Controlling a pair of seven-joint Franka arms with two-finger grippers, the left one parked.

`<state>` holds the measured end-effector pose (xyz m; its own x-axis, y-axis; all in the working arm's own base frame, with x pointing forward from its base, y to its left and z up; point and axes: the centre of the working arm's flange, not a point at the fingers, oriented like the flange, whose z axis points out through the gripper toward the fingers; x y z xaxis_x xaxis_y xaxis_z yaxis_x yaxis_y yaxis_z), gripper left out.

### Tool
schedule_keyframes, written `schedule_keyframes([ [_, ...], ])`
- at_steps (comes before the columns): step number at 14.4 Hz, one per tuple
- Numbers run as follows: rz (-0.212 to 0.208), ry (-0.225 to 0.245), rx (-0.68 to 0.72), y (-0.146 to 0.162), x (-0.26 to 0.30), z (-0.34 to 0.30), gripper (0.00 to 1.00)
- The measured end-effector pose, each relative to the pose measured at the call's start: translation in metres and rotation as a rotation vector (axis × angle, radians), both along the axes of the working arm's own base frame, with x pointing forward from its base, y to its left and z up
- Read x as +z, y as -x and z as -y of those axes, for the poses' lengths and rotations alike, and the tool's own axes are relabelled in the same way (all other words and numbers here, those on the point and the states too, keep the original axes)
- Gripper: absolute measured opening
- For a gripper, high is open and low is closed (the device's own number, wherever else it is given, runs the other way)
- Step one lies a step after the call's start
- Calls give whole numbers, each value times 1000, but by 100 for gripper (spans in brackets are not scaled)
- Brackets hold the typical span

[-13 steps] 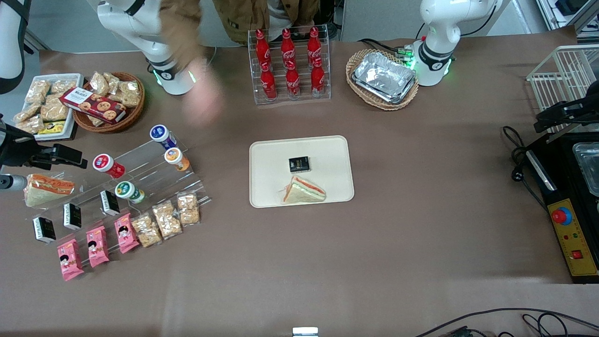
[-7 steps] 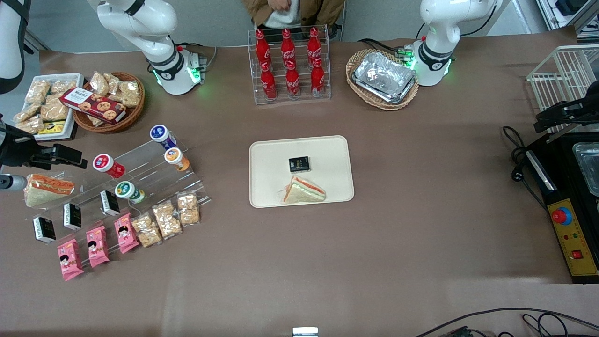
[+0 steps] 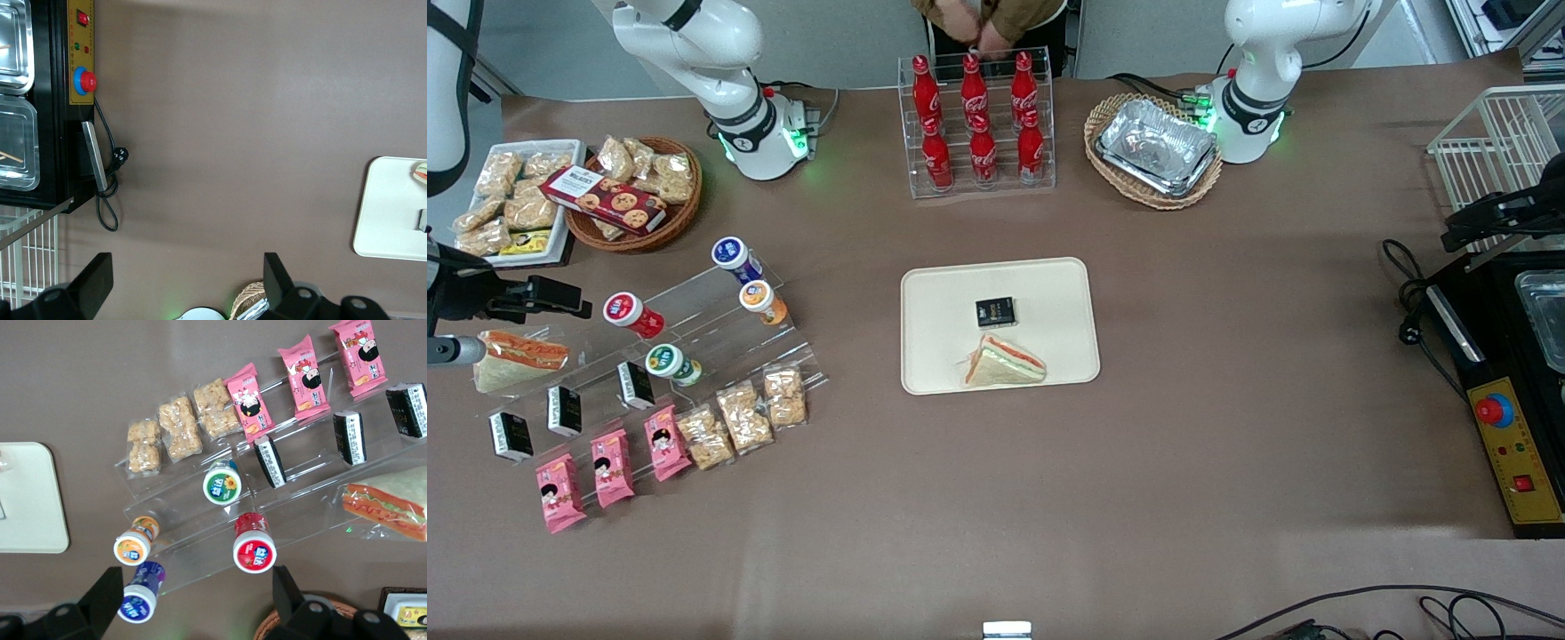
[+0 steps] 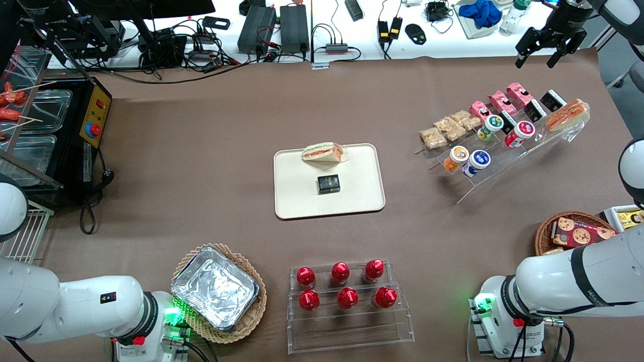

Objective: Place green gum on tray
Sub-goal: 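Move the right gripper toward the green-labelled gum bottle on the rack, then lower the right gripper around the green-labelled gum bottle and close it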

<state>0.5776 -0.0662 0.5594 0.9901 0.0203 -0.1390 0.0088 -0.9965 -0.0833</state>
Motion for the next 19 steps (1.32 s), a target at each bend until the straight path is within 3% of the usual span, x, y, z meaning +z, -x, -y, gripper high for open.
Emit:
schedule_keyframes([
  [6, 46, -15, 135, -4, -58, 19, 100],
  [15, 169, 20, 176, 22, -147, 6, 100],
  [19, 183, 25, 187, 30, -182, 2, 100],
])
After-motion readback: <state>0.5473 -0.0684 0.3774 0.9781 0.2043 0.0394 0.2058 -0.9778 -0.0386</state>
